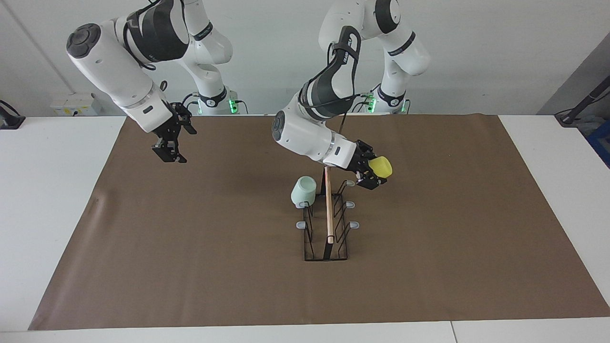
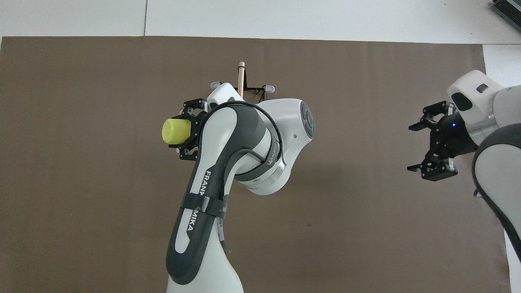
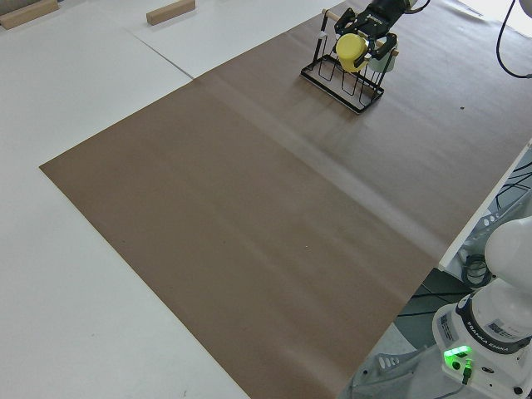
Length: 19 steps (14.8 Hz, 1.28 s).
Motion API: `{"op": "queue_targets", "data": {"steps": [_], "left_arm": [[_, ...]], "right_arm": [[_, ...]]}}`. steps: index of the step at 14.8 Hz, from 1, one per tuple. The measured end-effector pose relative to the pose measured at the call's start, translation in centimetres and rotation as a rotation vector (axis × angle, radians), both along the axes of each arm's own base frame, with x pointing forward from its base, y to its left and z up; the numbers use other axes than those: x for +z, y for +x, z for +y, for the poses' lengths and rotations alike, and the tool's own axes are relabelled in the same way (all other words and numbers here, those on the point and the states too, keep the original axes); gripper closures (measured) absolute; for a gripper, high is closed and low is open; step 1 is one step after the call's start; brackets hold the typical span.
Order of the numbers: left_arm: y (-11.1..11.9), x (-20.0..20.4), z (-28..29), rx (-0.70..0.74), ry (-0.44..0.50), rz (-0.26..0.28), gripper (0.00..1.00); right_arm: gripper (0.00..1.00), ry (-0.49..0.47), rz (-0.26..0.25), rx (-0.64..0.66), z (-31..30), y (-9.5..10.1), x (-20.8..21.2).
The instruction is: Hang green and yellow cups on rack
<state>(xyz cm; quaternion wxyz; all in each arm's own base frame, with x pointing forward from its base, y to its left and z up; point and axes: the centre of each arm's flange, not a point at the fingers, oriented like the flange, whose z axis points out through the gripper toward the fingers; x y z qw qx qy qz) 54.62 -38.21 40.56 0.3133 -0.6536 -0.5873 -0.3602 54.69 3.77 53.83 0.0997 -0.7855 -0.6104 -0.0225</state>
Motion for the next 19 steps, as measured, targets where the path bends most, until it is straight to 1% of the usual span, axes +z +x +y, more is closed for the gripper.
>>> {"op": "queue_targets", "data": {"steps": [2,4,6,8,10,13,17,19], "left_arm": [[-0.4,-0.4,-0.8,-0.010,0.010,0.001,0.32],[-1.0,-0.6,-1.6,-0.023,0.015,0.003,0.32],[-1.4,-1.0,-2.1,-0.031,0.024,0.005,0.32],[-1.5,-1.6,-2.4,-0.034,0.035,0.007,0.32],[-1.6,-2.3,-2.7,-0.039,0.048,0.009,0.32],[-1.8,-2.9,-3.3,-0.048,0.062,0.008,0.32],[-1.9,-2.9,-4.0,-0.052,0.073,-0.003,0.32],[-1.9,-3.0,-4.2,-0.051,0.079,-0.005,0.32]], "right_arm": [[0.00,-0.041,0.038,-0.127,0.5,-0.3,-0.1],[0.00,-0.061,0.068,-0.280,0.7,-0.4,0.0],[0.00,-0.078,0.094,-0.434,1.2,-0.4,0.0],[0.00,-0.091,0.113,-0.560,1.6,-0.5,0.2],[0.00,-0.097,0.123,-0.624,1.6,-0.5,0.2],[0.00,-0.098,0.126,-0.652,1.3,-0.5,0.3],[0.00,-0.095,0.129,-0.713,-1.8,-0.3,0.3],[0.00,-0.094,0.121,-0.788,-2.7,-0.1,0.6]]}}
